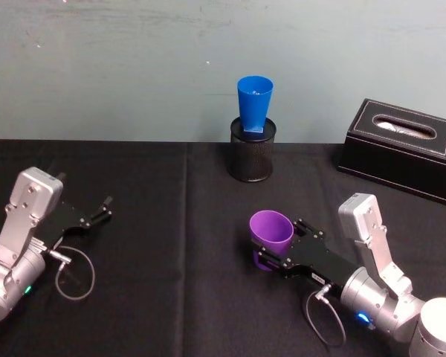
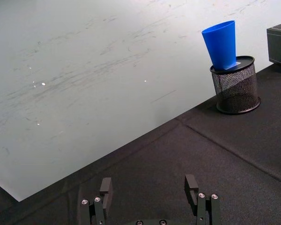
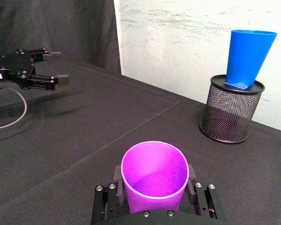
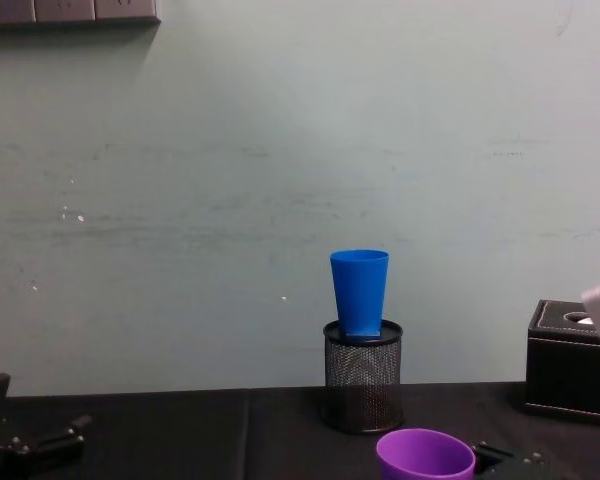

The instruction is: Pick up one cup with a gripper and tap it against the other cup.

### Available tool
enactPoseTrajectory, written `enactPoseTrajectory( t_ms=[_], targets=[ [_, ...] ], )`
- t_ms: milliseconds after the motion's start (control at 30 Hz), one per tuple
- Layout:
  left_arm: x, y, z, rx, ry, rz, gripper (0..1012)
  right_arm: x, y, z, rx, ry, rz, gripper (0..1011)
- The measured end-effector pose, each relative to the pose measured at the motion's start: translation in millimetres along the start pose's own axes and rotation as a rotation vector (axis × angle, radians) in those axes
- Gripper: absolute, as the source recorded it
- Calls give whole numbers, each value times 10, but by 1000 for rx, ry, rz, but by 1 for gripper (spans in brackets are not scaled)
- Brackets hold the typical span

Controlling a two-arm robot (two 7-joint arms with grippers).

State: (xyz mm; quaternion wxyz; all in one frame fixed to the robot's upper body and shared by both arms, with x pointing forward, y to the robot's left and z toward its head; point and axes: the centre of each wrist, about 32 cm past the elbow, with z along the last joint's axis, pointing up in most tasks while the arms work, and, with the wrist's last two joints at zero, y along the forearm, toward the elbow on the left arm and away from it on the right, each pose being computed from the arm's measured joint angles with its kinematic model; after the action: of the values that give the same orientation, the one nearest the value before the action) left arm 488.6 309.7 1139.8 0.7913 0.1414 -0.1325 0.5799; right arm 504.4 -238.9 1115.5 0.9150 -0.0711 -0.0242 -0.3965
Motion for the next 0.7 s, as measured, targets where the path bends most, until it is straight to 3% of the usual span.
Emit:
enactPoseTrajectory(
  t_ms=[700],
  targets=[
    [0,0,0,0,0,0,1011,-16,2,12,23,-5,-7,734]
  ],
)
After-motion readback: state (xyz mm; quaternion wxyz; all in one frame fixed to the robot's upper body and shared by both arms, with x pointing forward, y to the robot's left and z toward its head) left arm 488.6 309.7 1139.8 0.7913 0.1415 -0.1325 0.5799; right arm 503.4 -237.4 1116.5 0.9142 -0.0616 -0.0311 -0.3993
